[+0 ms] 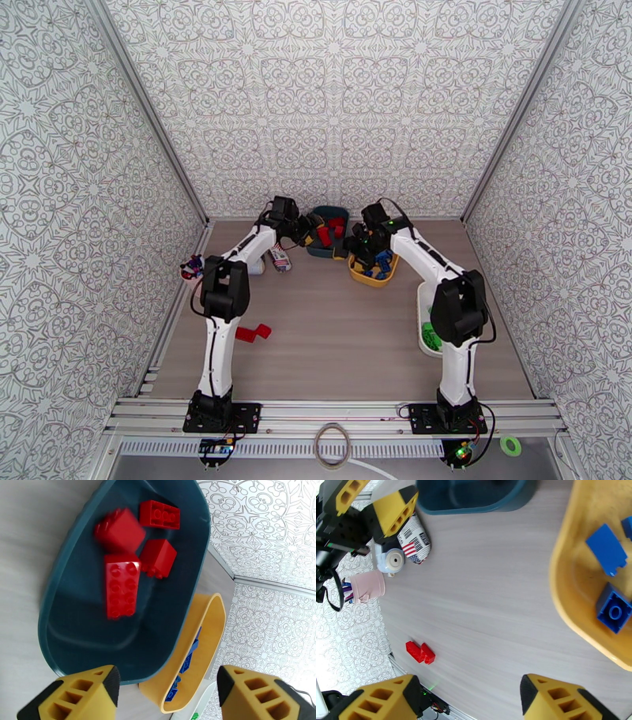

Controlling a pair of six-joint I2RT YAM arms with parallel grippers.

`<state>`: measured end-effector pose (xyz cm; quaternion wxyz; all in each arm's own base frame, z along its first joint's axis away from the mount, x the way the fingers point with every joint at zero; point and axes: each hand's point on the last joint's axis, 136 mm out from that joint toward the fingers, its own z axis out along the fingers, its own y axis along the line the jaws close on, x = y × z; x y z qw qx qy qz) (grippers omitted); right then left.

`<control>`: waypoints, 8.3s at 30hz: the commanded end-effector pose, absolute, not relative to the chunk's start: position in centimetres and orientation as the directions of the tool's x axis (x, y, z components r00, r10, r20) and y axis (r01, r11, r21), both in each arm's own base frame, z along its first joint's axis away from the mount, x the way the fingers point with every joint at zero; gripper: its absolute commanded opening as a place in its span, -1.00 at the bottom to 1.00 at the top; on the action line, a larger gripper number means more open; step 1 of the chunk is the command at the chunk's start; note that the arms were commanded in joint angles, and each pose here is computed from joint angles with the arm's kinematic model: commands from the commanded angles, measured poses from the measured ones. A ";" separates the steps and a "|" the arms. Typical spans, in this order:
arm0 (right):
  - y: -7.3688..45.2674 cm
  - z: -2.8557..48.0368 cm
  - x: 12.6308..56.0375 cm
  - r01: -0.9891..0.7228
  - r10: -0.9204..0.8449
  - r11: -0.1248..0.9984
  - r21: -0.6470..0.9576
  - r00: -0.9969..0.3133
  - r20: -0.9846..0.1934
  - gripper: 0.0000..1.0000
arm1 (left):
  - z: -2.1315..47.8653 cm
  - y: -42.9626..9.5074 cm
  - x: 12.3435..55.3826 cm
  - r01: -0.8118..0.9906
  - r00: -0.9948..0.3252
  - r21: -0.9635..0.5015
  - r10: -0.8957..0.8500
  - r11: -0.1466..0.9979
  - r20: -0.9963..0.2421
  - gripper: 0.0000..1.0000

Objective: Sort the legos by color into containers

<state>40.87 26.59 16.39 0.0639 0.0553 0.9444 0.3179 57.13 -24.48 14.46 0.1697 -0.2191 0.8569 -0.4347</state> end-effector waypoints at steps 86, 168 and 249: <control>37.1 15.1 30.8 -0.463 -0.420 0.867 0.185 -0.878 -0.227 0.38 | 2.7 -1.4 24.6 -0.917 -0.371 -0.155 -0.929 0.367 -0.005 -0.33; 24.5 15.1 27.7 -0.073 0.000 0.926 0.371 -0.981 -0.195 0.48 | 2.2 -9.1 24.3 -0.672 -0.735 -0.103 -0.677 0.734 -0.029 0.37; 4.3 31.0 34.7 0.212 0.194 0.971 0.106 -0.454 -0.870 0.97 | 33.2 -3.2 30.3 -0.053 -0.085 -0.134 -0.138 0.990 -0.987 0.99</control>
